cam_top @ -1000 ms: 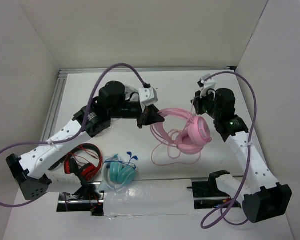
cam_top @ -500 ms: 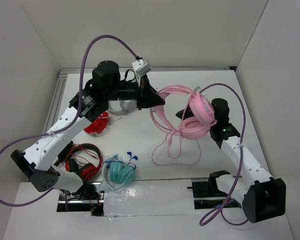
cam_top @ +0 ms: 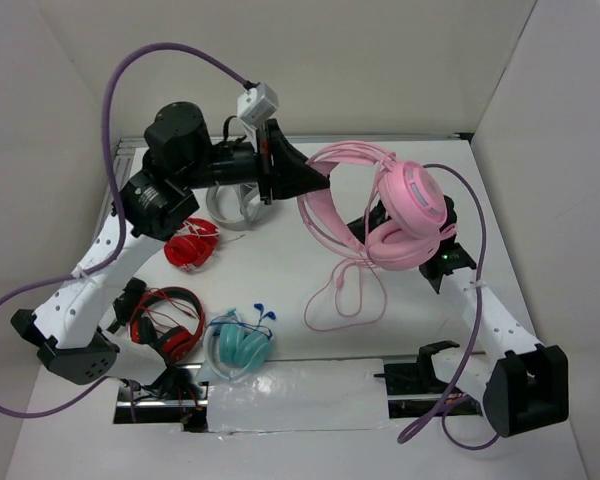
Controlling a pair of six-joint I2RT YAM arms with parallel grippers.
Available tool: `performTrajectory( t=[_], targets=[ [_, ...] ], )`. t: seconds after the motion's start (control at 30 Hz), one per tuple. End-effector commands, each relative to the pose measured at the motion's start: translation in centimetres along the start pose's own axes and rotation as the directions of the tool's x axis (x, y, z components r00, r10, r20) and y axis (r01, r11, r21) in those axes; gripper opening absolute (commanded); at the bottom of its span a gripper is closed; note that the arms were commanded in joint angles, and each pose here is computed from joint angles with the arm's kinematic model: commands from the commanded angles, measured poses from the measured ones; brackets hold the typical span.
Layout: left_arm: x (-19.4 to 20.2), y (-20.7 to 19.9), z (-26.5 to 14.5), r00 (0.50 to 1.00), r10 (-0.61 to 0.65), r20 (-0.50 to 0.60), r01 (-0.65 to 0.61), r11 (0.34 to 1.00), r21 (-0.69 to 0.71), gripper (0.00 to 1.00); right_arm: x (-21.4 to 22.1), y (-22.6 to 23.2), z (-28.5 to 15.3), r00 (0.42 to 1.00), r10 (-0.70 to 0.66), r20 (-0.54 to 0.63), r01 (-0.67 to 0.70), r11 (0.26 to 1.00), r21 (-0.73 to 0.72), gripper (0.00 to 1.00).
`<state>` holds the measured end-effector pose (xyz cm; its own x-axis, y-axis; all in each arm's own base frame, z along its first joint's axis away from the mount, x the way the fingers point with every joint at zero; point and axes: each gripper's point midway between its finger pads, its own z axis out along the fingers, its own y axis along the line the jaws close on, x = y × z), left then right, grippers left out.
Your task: Wrap the headphones
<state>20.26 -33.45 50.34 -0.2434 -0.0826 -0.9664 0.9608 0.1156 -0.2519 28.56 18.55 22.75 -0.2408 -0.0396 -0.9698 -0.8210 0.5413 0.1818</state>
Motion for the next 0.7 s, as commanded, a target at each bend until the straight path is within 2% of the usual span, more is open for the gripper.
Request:
performTrajectory(
  t=[0.0,0.4,0.67],
  targets=[
    [-7.2,-4.3,-2.5,0.973,0.116,0.198,-0.126,0.991,0.037,0.0,-0.9,0.3,0.6,0.998,-0.012,0.059,0.015,0.999,-0.041,0.23],
    [-11.2,-4.5,-3.2,0.952,0.133,0.275,-0.137,0.991,-0.005,0.0,4.3,1.7,3.2,0.999,0.046,-0.027,-0.048,0.993,-0.11,0.24],
    [-13.7,-6.3,-4.6,0.928,0.185,0.324,-0.188,0.982,-0.021,0.0,7.2,3.7,6.4,0.993,0.063,-0.099,-0.079,0.983,-0.168,0.23]
  ],
)
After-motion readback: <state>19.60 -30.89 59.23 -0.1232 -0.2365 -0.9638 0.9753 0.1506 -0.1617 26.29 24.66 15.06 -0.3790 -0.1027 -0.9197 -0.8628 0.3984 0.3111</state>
